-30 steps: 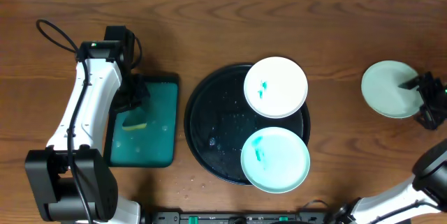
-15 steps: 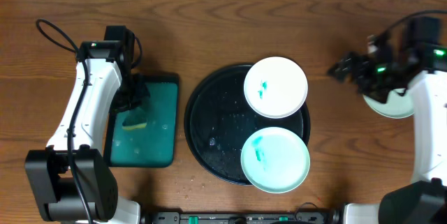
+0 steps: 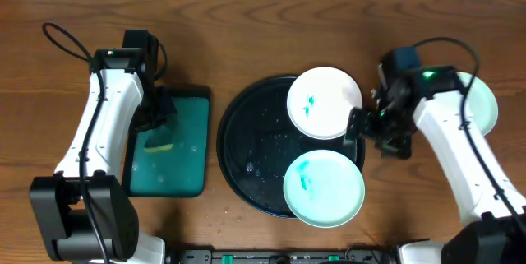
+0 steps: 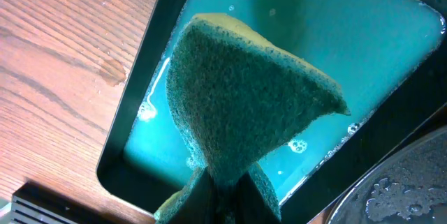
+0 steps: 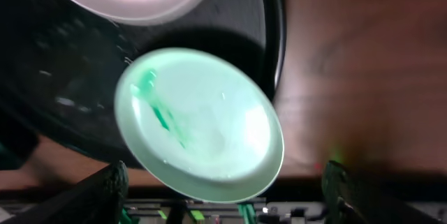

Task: Clean dirty plates on tray and stack at the side
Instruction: 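Move the right gripper back to the lower plate's rim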

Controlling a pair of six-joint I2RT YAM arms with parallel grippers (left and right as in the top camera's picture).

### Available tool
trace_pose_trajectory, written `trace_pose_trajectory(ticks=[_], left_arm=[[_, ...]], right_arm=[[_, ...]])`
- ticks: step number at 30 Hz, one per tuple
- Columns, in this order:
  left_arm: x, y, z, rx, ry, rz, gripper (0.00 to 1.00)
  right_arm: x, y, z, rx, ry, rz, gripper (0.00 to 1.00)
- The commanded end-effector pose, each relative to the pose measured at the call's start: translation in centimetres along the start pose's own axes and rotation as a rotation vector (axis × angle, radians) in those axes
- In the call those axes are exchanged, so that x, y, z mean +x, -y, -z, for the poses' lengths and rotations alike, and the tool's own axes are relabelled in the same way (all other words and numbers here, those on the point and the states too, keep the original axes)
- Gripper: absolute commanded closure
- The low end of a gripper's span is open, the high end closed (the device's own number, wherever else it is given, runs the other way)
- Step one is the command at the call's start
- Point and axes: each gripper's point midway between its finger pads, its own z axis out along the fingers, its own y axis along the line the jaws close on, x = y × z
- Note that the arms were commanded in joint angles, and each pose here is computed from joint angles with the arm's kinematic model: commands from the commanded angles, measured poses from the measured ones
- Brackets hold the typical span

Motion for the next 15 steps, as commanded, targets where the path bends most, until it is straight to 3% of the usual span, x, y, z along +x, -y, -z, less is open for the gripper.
trace_pose_trajectory(ticks=[1,6,15], left_arm=[[0.0,-0.2,0.1,-0.004,0.003,-0.003,0.92],[0.0,-0.2,0.1,-0.004,0.003,-0.003,0.92],[0.0,-0.2,0.1,-0.004,0.003,-0.003,0.93]], right_arm=[[1.7,1.2,-2.3,0.07,-0.036,-0.093,0.2],[3.8,2.6,-6.0,0.113,-0.108,-0.113,0.36],[5.0,3.8,-9.2,0.117,-0.137,-0.098,0.38]])
